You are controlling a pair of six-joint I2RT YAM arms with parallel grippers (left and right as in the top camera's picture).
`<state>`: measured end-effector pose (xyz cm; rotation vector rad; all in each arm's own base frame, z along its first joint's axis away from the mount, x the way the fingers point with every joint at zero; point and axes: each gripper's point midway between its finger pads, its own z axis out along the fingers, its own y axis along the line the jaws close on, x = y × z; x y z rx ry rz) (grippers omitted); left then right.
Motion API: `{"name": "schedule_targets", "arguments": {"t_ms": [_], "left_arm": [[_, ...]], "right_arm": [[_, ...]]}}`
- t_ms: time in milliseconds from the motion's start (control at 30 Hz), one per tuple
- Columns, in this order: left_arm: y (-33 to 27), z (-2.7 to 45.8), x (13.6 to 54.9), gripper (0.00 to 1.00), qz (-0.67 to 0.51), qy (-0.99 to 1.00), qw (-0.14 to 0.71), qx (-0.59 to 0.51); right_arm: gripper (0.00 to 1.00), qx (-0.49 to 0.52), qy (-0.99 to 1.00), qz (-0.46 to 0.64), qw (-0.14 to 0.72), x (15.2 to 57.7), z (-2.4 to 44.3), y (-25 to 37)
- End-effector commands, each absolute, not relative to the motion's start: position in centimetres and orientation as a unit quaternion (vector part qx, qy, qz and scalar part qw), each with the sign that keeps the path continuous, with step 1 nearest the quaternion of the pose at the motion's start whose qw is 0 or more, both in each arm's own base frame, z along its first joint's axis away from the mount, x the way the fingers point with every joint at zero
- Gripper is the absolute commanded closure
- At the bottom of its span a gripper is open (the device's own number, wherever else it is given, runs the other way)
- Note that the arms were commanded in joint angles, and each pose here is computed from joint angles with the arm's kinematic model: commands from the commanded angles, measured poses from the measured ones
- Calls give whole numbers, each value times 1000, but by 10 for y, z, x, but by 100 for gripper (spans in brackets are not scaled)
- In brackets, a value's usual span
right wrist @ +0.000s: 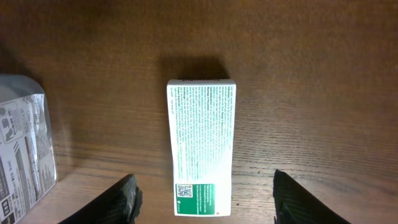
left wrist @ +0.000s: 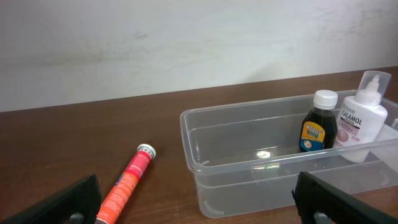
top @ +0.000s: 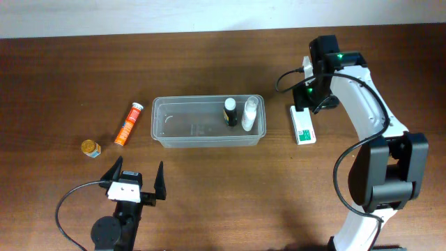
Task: Pack container
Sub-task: 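Rotate and align the right gripper on the box, then grasp it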
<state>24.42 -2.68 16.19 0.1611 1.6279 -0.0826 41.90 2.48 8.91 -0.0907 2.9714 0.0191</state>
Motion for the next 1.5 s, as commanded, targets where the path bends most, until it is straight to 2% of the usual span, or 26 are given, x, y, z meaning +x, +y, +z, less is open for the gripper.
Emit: {"name": "schedule_targets", "arguments": {"t_ms": [0,233,633,867,967,1100,1233,1467], "left_arm": [[-26,160,244,1,-30,725,683,76],[-26,160,244,1,-30,725,683,76],[-26,160,244,1,-30,725,683,76],[-26,160,244,1,-30,725,683,76],[-26,160,244,1,-30,725,683,76],[-26,160,244,1,-30,725,683,76],[-26,160,244,1,-30,725,683,76],[-26,160,244,1,-30,725,683,76]], "right_arm": [[37,-39,997,8,72,415,74,24],[37,-39,998,8,50,402,41,23],[38,-39,998,15,39,387,12,25],[55,-39,998,23,35,380,2,27],[58,-39,998,23,34,379,0,27],[63,-35,999,23,34,380,1,27],[62,-36,998,27,36,382,11,28],[62,-37,996,27,73,400,70,30]]}}
